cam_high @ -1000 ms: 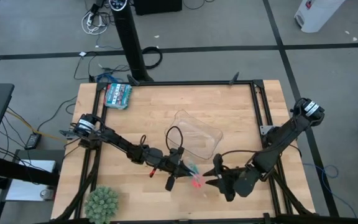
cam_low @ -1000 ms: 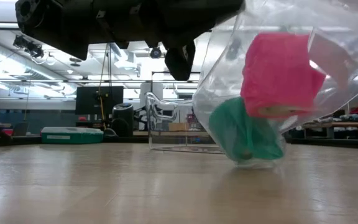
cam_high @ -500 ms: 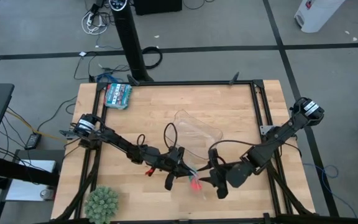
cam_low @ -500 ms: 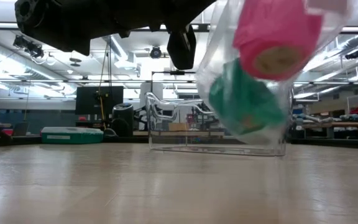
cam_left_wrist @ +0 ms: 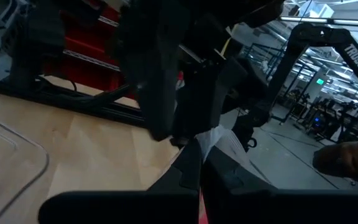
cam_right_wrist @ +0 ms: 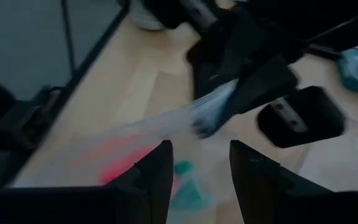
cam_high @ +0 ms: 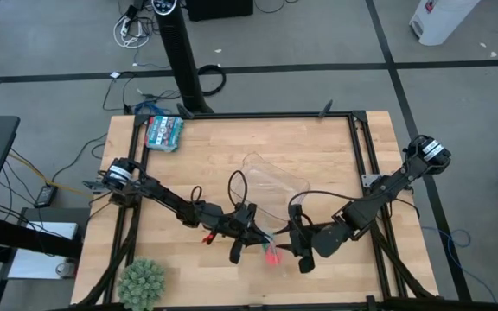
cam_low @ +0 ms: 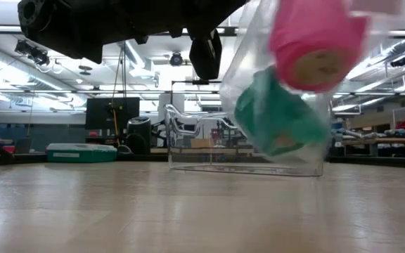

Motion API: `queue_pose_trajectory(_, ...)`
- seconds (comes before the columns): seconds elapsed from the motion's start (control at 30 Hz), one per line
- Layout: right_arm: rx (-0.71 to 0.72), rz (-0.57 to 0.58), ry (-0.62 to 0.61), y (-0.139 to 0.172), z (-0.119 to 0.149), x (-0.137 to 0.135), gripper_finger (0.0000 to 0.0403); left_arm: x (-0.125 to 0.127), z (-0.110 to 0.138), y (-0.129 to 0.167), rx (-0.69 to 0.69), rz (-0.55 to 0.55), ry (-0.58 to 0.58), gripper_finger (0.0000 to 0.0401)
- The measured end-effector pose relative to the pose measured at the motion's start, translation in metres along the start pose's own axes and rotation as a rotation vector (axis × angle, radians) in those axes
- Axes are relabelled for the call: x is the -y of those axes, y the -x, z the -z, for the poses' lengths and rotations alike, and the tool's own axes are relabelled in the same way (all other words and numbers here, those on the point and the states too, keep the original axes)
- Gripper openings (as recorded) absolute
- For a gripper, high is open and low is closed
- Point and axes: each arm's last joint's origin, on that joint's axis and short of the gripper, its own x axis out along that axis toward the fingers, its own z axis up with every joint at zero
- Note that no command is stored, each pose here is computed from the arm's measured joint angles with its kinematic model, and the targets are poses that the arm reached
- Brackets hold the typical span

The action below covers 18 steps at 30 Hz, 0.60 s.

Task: Roll bandage
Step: Close the transparent zip bag

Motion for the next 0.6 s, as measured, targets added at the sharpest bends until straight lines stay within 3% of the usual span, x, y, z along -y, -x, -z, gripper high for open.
queue_pose_trajectory(0.13, -0.002, 0.02, 0.024, -0.003, -0.001, 0.007, 0.0151, 0.0, 0.0, 0.0, 0.001, 0.0, -0.03, 0.0008)
queue_pose_trajectory(0.33, -0.025, -0.066, -0.052, -0.012, -0.001, 0.021, 0.0151, 0.002, -0.001, -0.001, 0.005, 0.021, -0.062, 0.0008)
queue_pose_trajectory(0.6, 0.002, -0.109, -0.071, -0.016, -0.005, 0.029, 0.0151, 0.004, -0.006, -0.005, 0.023, 0.028, -0.226, 0.0008)
